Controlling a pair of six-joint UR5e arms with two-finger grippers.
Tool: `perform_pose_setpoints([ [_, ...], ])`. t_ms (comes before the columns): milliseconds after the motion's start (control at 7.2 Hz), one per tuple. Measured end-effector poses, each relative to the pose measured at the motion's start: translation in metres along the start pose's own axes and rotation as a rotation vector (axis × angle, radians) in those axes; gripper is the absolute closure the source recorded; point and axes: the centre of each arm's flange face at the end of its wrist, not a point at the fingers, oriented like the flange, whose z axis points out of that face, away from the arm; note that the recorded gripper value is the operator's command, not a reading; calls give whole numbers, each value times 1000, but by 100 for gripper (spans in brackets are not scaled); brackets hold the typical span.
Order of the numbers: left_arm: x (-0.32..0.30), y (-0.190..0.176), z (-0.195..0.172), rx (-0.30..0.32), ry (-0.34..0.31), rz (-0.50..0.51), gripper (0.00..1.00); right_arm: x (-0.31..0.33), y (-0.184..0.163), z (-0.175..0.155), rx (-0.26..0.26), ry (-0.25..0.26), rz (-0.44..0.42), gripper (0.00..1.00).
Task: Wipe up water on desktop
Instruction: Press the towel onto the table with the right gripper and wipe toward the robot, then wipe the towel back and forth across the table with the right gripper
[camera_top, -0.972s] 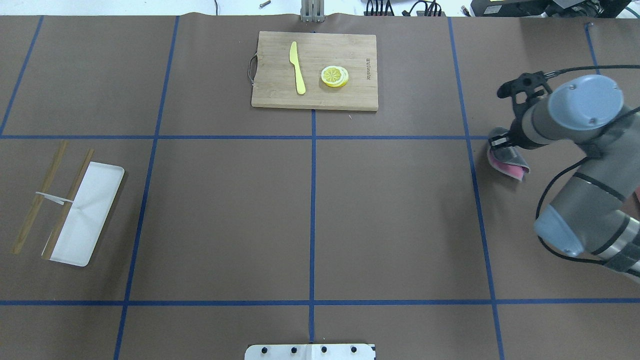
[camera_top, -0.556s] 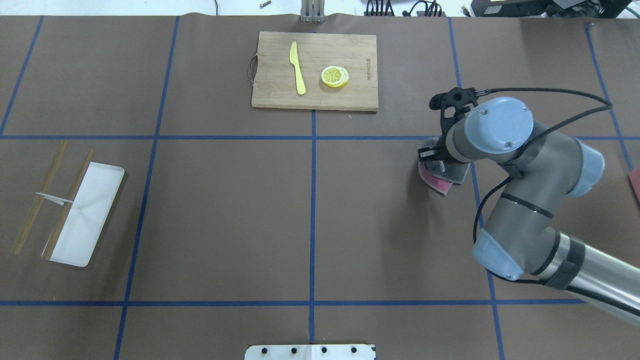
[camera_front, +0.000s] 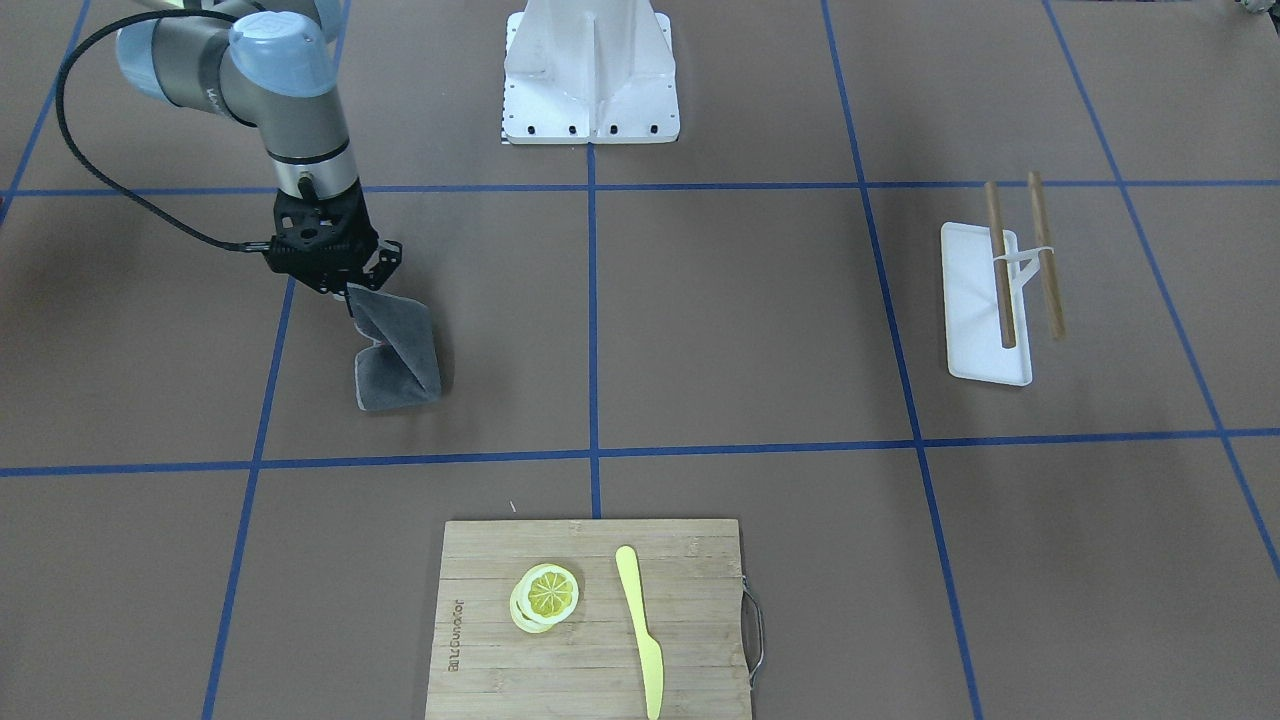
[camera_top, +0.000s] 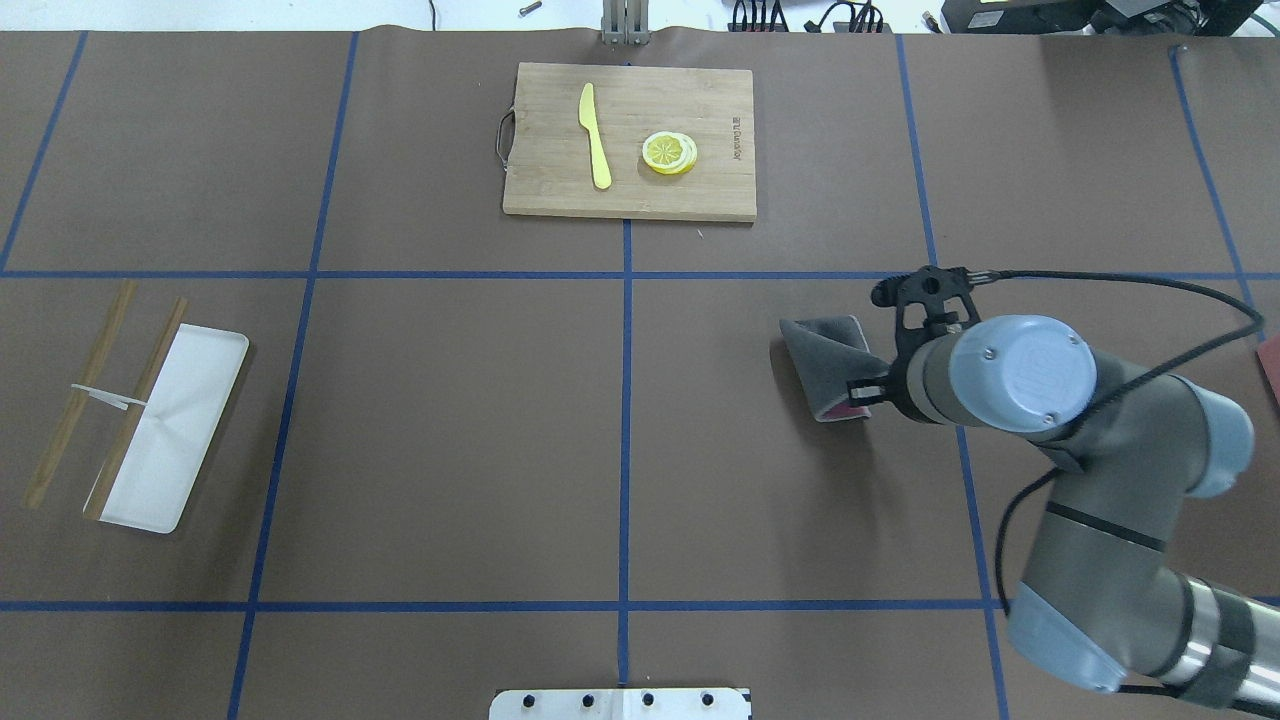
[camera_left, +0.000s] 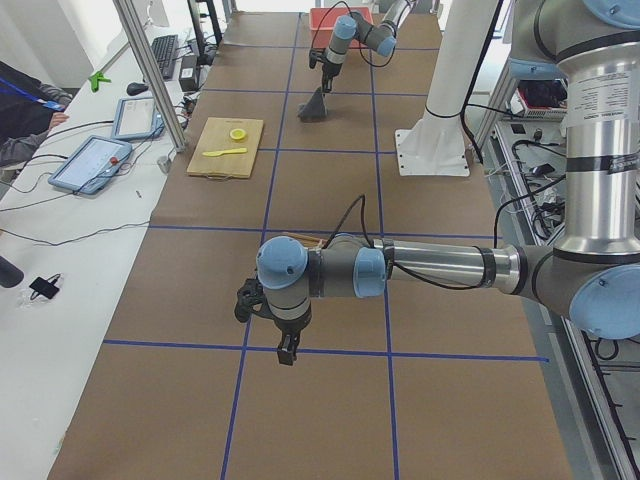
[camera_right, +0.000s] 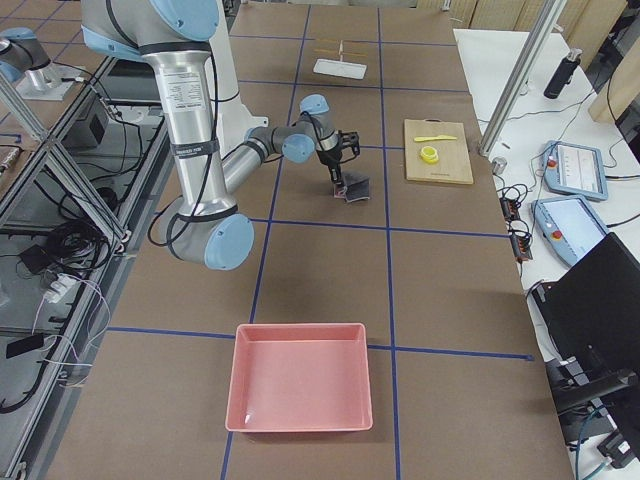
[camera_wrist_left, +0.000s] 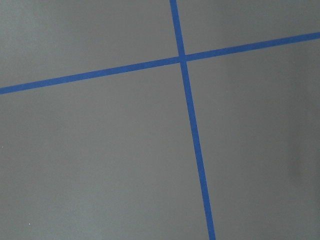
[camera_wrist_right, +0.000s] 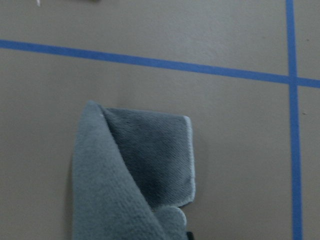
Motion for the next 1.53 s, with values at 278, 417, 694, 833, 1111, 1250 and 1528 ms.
perform_pose_setpoints([
  [278, 0, 0, 0, 2, 0, 2, 1, 90, 46, -6, -52, 85, -118, 100],
  [417, 1, 0, -1, 2, 0, 3, 1, 133, 64, -4, -69, 120, -164, 100],
  [694, 1, 0, -1, 3, -1, 4, 1, 221, 91, 1, -101, 203, -236, 100],
  [833, 1, 0, -1, 3, -1, 4, 1, 257, 99, 0, -120, 249, -260, 100],
  [1111, 1, 0, -1, 3, -1, 4, 1, 276, 92, 1, -119, 269, -277, 100],
  [1250, 1, 0, -1, 3, -1, 4, 1, 258, 78, 4, -92, 239, -259, 100],
  [1528, 0, 0, 0, 2, 0, 3, 1, 182, 50, 9, -34, 116, -153, 100],
])
